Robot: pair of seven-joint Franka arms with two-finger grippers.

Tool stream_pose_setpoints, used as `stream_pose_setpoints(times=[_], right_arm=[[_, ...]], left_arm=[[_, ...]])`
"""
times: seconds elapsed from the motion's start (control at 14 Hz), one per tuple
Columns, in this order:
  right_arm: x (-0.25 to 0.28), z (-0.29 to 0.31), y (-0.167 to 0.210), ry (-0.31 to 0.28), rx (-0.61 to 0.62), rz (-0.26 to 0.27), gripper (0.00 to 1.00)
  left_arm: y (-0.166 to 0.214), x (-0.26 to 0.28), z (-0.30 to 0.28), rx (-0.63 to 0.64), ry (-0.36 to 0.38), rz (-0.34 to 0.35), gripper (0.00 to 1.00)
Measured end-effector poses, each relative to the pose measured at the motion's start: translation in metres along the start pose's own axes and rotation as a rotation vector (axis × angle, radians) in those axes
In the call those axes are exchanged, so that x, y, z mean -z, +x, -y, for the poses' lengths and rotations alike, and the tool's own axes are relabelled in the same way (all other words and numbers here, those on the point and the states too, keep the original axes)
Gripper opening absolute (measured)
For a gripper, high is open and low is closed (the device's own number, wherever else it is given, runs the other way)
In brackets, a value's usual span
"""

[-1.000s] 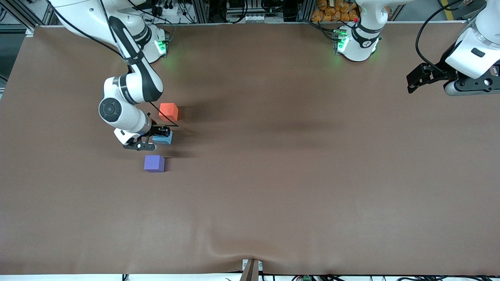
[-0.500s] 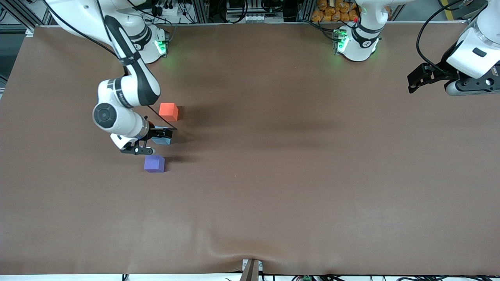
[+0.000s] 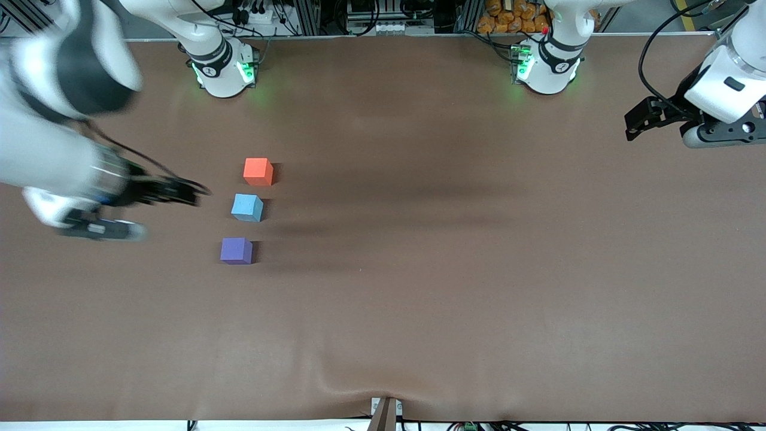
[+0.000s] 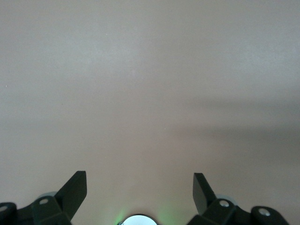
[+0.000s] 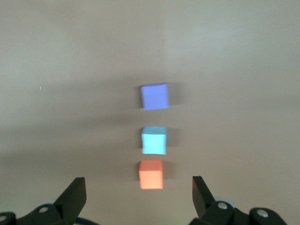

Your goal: Place blue block between orange and purple blocks

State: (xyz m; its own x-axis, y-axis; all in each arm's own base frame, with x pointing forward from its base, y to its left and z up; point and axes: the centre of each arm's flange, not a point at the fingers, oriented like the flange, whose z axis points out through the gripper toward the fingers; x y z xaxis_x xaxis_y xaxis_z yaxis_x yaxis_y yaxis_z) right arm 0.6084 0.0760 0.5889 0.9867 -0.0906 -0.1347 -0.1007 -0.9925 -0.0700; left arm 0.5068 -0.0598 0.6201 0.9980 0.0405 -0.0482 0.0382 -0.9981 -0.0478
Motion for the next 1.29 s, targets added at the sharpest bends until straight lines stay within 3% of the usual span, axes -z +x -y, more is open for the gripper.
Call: stream_pose_setpoints(times=[0.43, 0.71, 1.07, 1.29], right_arm=[[0.082, -0.032, -0.038, 0.017, -0.026, -0.061, 1.00], [0.079, -0.046, -0.059, 0.023, -0.012, -0.122, 1.00], [0.083, -0.058, -0.088, 0.015, 0.039, -0.162, 1.00], [0.091, -0.062, -0.089, -0.062, 0.051, -0.187, 1.00]], left_arm=[[0.000, 0.001, 0.000, 0.001, -0.001, 0.000, 1.00], [0.000, 0.004, 0.000, 0.000, -0.006, -0.010, 1.00], [0.005, 0.002, 0.000, 0.001, -0.010, -0.008, 1.00], [0.005, 0.006, -0.003, 0.000, -0.035, -0.012, 1.00]])
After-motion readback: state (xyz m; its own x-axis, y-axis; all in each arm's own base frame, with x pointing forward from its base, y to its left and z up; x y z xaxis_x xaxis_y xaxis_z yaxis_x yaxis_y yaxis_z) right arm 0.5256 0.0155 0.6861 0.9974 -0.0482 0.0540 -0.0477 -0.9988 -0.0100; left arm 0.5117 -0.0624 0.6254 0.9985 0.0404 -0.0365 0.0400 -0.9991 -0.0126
